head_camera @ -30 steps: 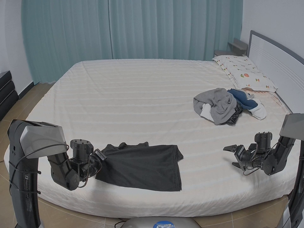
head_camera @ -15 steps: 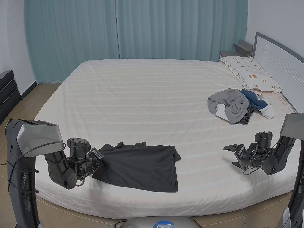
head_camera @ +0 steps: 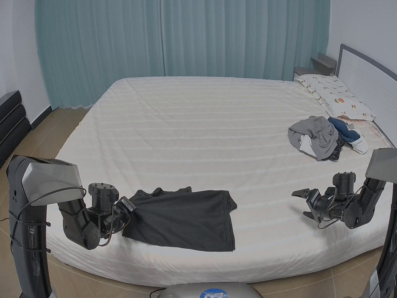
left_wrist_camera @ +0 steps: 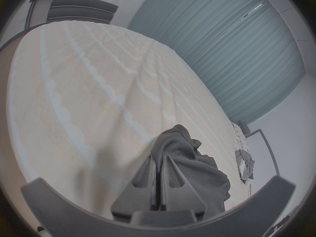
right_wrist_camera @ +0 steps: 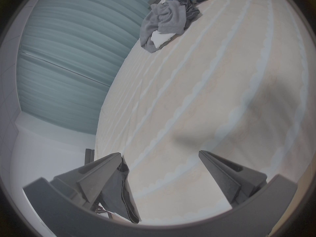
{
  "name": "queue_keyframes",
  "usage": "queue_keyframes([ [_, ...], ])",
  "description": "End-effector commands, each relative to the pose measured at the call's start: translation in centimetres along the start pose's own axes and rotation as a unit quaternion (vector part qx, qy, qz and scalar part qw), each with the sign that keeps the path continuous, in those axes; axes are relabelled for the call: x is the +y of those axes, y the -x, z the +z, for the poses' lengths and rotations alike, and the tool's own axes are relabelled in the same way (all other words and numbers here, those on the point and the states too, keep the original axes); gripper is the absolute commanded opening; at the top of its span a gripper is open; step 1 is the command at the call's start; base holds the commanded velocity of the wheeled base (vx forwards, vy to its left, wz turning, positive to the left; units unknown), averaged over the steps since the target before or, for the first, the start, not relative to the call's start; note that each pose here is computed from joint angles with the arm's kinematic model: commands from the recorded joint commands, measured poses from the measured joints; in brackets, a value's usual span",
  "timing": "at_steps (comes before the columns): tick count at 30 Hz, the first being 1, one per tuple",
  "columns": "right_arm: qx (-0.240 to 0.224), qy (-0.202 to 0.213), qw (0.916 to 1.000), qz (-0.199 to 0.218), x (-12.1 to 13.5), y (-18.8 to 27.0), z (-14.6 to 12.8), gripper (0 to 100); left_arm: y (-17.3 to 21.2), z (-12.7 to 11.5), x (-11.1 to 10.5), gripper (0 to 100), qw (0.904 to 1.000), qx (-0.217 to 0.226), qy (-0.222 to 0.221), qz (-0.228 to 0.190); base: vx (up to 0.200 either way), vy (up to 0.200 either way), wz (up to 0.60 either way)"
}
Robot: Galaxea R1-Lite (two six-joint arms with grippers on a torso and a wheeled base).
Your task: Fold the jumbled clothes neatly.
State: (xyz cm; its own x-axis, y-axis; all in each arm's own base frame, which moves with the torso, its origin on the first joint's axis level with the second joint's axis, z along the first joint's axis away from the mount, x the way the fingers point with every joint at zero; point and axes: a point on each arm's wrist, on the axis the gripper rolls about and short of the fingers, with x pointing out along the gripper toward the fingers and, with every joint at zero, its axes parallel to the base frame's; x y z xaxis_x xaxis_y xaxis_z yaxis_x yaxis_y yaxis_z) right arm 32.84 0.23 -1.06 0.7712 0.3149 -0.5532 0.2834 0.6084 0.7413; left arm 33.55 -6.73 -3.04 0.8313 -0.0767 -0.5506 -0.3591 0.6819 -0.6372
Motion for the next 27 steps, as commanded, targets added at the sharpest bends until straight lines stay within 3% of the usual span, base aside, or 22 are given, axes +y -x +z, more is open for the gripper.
queue_keyframes([
  [1,0.0,0.0,1.0,0.0,0.0,0.0,0.0,100,0.1,-0.2,0.2,0,1.0,0.004,-0.001,0.004,0.0,0.0,0.0],
  [9,0.001,0.001,1.0,0.0,0.0,0.0,0.0,100,0.2,-0.4,0.1,0,1.0,0.007,0.001,0.002,0.0,0.0,0.0],
  [10,0.001,0.001,1.0,0.0,0.0,0.0,0.0,100,0.2,-0.4,0.0,100,1.0,0.007,0.002,0.001,0.0,0.0,0.0],
  [17,0.001,0.001,1.0,0.0,0.0,0.0,0.0,100,0.2,-0.4,-0.1,100,1.0,0.006,0.005,-0.001,0.0,0.0,0.0],
  [27,-0.014,0.009,0.9998,0.009,1.0,0.0,0.6,100,1.7,2.1,-0.5,100,0.9996,-0.012,0.013,-0.022,0.0,0.0,0.0],
])
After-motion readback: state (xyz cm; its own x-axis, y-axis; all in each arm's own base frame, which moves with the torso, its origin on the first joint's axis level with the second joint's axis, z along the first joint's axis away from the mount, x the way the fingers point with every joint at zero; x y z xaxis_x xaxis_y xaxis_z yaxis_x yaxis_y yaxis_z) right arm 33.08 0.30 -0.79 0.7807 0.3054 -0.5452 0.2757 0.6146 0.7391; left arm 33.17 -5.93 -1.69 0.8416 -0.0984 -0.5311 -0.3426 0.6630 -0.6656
